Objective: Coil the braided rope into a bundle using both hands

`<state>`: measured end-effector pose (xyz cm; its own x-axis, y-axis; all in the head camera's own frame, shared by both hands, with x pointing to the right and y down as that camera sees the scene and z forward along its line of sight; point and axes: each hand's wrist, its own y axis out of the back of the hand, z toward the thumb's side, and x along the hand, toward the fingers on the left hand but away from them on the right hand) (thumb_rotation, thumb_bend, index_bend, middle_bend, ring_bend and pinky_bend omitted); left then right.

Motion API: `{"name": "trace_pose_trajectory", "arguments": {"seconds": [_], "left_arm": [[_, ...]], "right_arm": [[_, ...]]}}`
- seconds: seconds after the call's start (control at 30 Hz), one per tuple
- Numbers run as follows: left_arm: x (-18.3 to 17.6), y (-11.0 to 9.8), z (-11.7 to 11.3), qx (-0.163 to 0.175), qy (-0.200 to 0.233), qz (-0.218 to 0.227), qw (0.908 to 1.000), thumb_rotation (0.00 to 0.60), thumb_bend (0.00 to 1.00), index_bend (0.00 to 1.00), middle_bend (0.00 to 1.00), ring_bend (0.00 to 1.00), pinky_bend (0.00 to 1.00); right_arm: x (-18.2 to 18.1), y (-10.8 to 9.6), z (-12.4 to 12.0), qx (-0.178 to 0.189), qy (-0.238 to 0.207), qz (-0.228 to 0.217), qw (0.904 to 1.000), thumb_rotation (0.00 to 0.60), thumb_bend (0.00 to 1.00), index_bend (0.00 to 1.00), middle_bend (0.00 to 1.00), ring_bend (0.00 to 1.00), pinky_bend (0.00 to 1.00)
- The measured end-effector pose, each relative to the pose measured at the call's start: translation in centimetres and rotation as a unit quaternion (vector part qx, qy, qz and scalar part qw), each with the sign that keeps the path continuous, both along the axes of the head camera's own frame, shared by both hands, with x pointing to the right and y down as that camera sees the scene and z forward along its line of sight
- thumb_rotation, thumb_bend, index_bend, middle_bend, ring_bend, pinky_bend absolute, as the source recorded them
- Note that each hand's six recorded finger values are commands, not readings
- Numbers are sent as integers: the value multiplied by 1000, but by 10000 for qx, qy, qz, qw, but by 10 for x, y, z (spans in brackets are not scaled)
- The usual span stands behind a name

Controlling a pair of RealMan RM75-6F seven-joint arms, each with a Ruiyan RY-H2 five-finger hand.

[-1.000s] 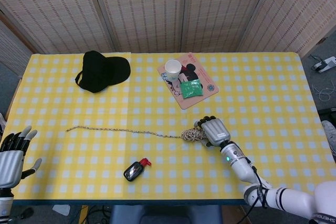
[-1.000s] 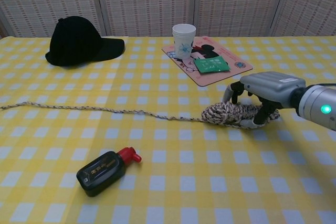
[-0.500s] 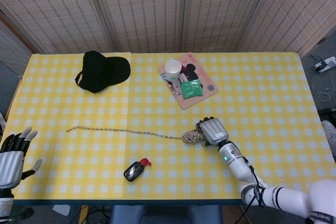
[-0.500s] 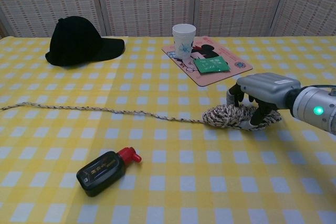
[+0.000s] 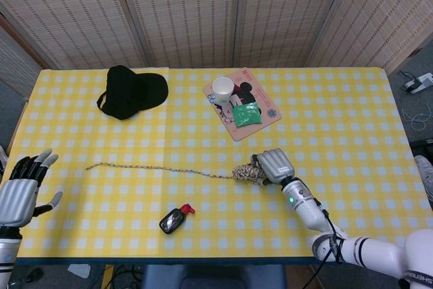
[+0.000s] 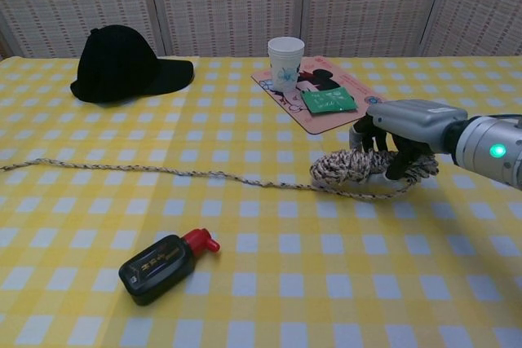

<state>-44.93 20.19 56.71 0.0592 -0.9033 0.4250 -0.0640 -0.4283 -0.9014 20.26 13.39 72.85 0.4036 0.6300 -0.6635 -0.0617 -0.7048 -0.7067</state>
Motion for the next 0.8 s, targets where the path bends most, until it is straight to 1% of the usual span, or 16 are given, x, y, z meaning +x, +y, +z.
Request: {"name": "trace_pose_trajectory", "arguments": {"seconds": [0.1, 0.2, 0.3, 0.37, 0.47, 0.53, 0.57, 0.6, 0.67, 0.7, 0.8], "left_arm": [[9, -17, 2, -40, 211, 142, 9997, 600, 293, 184, 112, 156, 68], [21, -34, 7, -115, 371, 322, 9987, 600, 293, 225, 160, 203, 81], [35, -52, 13, -170, 472, 544, 9973, 600, 293, 286, 258, 290, 126], [46, -64, 18, -167, 511, 697, 9961, 600, 293, 373, 342, 361, 180], [59, -73, 32, -252, 464, 877, 9947, 600, 293, 427, 442, 432, 258], [66, -77, 41, -327, 348, 1009, 9938, 600, 293, 443, 522, 494, 353], [71, -79, 48, -373, 248, 1102, 9929, 600, 293, 455, 595, 559, 458], [75, -81, 54, -412, 168, 1171, 9921, 600, 293, 461, 639, 600, 523], [83, -84, 69, -520, -14, 1286, 9903, 600, 293, 473, 766, 713, 702], [85, -85, 75, -568, -84, 1309, 9897, 600, 293, 474, 817, 754, 764], [92, -89, 94, -741, -248, 1319, 9882, 600, 293, 474, 921, 842, 876]], "right_arm": [[1, -9, -13, 90, -55, -21, 9999, 600, 605, 654, 586, 507, 612], [3, -18, -26, 221, -65, -61, 9997, 600, 609, 661, 593, 514, 619], [4, -27, -36, 335, -68, -81, 9994, 600, 611, 664, 594, 514, 620], [5, -31, -40, 377, -50, -96, 9992, 600, 611, 665, 594, 516, 620], [5, -35, -41, 402, -4, -130, 9991, 600, 611, 668, 595, 519, 620], [5, -36, -41, 406, -4, -123, 9991, 600, 611, 669, 595, 521, 622], [5, -36, -41, 414, -2, -122, 9991, 600, 611, 671, 595, 522, 624], [5, -37, -41, 423, -3, -125, 9990, 600, 611, 672, 596, 524, 626], [6, -37, -41, 426, -12, -124, 9990, 600, 611, 673, 596, 524, 626], [6, -38, -41, 426, -20, -117, 9990, 600, 611, 673, 596, 524, 626], [8, -39, -41, 419, -35, -86, 9991, 600, 611, 673, 596, 524, 626]]}}
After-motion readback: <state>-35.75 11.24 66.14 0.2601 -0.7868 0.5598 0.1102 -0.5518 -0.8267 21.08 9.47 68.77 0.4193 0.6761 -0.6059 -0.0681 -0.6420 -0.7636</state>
